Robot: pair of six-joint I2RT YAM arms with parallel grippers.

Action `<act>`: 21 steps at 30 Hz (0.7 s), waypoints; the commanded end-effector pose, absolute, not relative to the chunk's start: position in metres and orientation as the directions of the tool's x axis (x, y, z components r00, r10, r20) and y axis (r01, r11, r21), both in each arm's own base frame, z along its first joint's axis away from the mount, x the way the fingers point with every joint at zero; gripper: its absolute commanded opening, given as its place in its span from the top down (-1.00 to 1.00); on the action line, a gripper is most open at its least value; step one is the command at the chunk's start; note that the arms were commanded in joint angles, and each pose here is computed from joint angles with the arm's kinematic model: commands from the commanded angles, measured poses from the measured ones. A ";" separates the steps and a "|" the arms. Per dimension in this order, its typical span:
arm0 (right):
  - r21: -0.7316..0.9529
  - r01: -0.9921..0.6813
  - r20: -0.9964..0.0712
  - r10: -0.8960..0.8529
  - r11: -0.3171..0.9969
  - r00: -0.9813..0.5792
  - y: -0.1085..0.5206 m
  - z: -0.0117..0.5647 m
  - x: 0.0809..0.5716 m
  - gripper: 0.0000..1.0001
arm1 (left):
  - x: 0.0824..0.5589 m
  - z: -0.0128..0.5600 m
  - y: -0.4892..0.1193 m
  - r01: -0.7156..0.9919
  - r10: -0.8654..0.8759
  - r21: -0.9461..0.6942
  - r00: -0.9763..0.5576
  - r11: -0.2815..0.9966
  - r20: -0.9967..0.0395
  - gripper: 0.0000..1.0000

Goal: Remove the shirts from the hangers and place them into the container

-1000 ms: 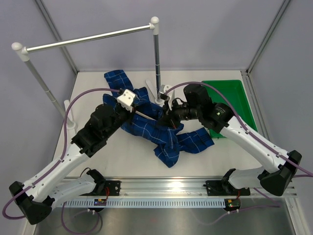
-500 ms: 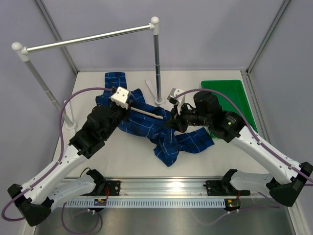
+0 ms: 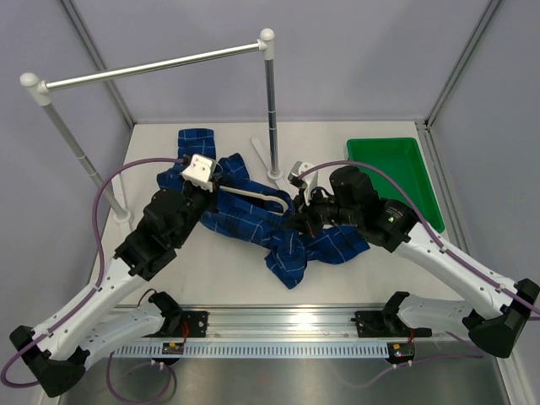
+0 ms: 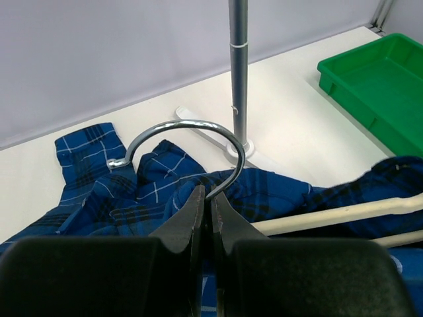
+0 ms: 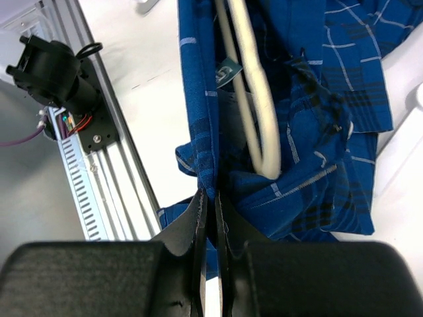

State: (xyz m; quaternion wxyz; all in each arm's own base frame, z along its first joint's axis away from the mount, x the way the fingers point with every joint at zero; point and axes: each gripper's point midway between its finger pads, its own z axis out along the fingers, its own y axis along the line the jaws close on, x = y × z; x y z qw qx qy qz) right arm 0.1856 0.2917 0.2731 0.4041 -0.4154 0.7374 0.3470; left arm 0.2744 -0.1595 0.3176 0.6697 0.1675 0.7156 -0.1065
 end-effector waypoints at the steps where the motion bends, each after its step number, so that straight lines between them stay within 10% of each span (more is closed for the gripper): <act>1: 0.237 -0.879 -0.813 -0.411 0.413 -0.412 0.272 0.249 0.156 0.99 | 0.290 0.353 -0.107 0.117 0.053 0.060 0.058 0.991 -0.997 1.00; 7: 0.280 -0.879 -0.790 -0.428 0.386 -0.439 0.281 0.233 0.146 0.88 | 0.290 0.351 -0.120 0.176 -0.002 0.007 0.047 0.984 -0.999 1.00; 11: 0.324 -0.872 -0.791 -0.399 0.368 -0.463 0.289 0.233 0.141 0.57 | 0.288 0.351 -0.129 0.220 -0.016 -0.006 0.043 0.975 -0.999 1.00; 15: 0.318 -0.877 -0.796 -0.402 0.361 -0.454 0.286 0.243 0.138 -0.19 | 0.288 0.349 -0.134 0.244 -0.011 -0.001 0.037 0.970 -0.999 1.00; 21: 0.263 -0.896 -0.852 -0.350 0.359 -0.390 0.278 0.284 0.138 -0.48 | 0.289 0.347 -0.139 0.271 0.008 0.014 0.024 0.963 -1.000 1.00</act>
